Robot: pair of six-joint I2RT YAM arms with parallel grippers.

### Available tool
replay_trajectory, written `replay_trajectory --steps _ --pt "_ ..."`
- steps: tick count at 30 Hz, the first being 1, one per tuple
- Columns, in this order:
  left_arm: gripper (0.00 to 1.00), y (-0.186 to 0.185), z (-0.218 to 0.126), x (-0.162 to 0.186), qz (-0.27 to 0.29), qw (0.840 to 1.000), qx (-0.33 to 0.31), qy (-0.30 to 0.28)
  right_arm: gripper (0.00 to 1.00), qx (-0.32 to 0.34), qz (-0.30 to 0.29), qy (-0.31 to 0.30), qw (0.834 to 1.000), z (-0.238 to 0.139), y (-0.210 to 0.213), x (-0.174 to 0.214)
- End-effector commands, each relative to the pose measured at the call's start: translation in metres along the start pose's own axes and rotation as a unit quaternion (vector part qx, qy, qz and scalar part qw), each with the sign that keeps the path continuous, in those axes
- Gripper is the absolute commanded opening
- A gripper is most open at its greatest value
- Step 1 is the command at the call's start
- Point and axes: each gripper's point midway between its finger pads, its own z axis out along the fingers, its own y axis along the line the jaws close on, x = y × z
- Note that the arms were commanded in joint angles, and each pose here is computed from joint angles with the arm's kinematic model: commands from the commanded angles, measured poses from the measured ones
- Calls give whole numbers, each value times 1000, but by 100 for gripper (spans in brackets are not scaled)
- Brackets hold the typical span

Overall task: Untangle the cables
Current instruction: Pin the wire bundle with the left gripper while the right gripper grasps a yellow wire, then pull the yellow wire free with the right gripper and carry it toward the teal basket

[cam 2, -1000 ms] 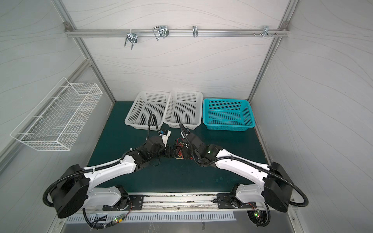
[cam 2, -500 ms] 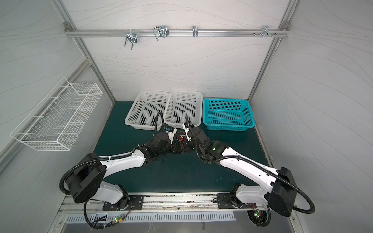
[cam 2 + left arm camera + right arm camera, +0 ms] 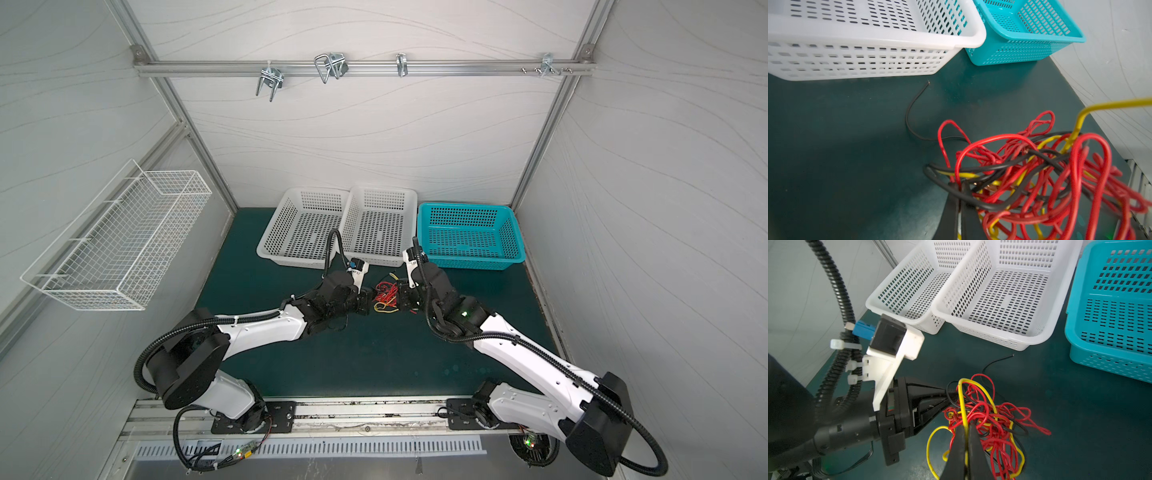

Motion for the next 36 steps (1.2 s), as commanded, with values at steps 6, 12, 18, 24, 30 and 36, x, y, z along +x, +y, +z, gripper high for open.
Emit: replay_trajectory --steps 6,12,18,24,30,36 --pt "0 35 -8 -3 3 995 -98 -12 0 35 23 -66 997 -28 -29 -36" --pt "0 68 -23 -2 25 981 -188 -24 0 86 53 -64 993 -42 -66 -37" --pt "0 94 -32 7 36 969 -246 -16 0 138 70 -51 987 -56 -97 -27" --pt "0 118 -39 10 16 958 -286 -11 0 219 88 -35 971 -76 -134 -13" --pt "0 125 -43 8 26 952 -306 -5 0 257 104 -46 960 -94 -154 -12" --pt "0 115 -35 8 31 960 -277 -3 0 170 91 -79 978 -90 -126 -31"
